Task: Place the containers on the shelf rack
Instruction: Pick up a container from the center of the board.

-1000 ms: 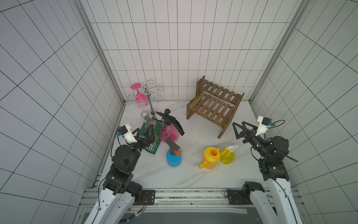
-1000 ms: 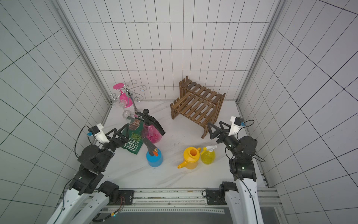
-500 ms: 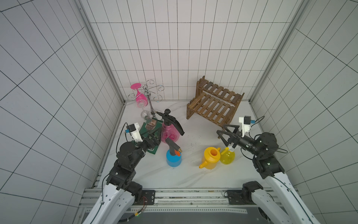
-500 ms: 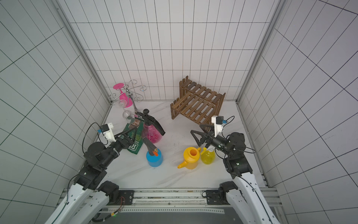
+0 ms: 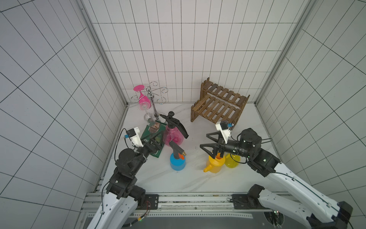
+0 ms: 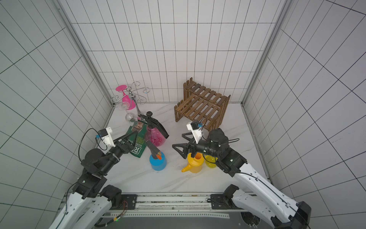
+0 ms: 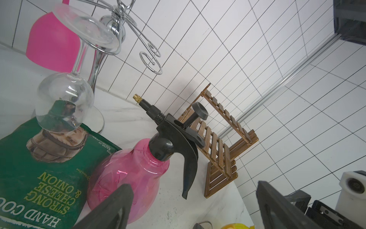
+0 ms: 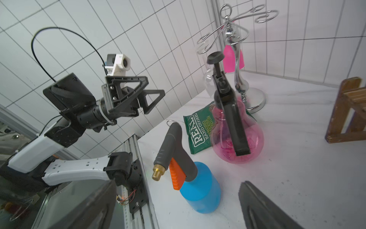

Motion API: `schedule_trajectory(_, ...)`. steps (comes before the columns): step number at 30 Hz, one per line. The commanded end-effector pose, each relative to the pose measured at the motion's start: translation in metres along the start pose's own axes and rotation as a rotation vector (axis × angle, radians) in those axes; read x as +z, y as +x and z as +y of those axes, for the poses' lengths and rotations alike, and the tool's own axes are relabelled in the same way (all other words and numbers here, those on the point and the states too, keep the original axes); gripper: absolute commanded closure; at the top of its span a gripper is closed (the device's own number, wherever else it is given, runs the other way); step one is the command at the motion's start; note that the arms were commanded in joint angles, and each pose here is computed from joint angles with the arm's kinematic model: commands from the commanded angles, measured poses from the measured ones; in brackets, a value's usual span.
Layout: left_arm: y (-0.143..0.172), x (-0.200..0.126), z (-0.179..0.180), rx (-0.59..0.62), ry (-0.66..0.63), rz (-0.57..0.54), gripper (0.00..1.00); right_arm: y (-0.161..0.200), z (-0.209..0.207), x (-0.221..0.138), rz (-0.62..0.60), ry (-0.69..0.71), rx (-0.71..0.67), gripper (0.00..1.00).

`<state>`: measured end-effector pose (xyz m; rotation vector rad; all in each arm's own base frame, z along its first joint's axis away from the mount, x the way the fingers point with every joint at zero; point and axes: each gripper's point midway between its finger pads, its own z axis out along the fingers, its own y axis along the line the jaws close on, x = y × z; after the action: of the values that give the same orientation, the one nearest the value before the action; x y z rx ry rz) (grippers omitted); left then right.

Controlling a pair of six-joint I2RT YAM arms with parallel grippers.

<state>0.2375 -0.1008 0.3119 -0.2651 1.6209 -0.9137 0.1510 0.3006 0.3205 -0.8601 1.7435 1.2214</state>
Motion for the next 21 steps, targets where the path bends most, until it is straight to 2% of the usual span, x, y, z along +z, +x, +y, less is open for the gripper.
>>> schedule_trajectory(1,-0.003,-0.005,0.009,-0.012,-0.028,-0.042,0.01,0.023,0.003,0.014,0.110,0.092,-0.058,0.01)
schedule_trajectory(5,-0.002,-0.010,0.010,-0.015,-0.022,-0.058,0.01,0.038,0.009,0.034,0.197,0.178,-0.147,0.01)
schedule_trajectory(10,-0.002,-0.013,0.011,-0.015,-0.022,-0.069,0.01,0.045,0.001,0.056,0.260,0.258,-0.165,0.01)
schedule_trajectory(21,0.001,-0.012,0.012,-0.015,-0.021,-0.057,0.01,0.055,0.004,0.096,0.314,0.250,-0.169,0.01)
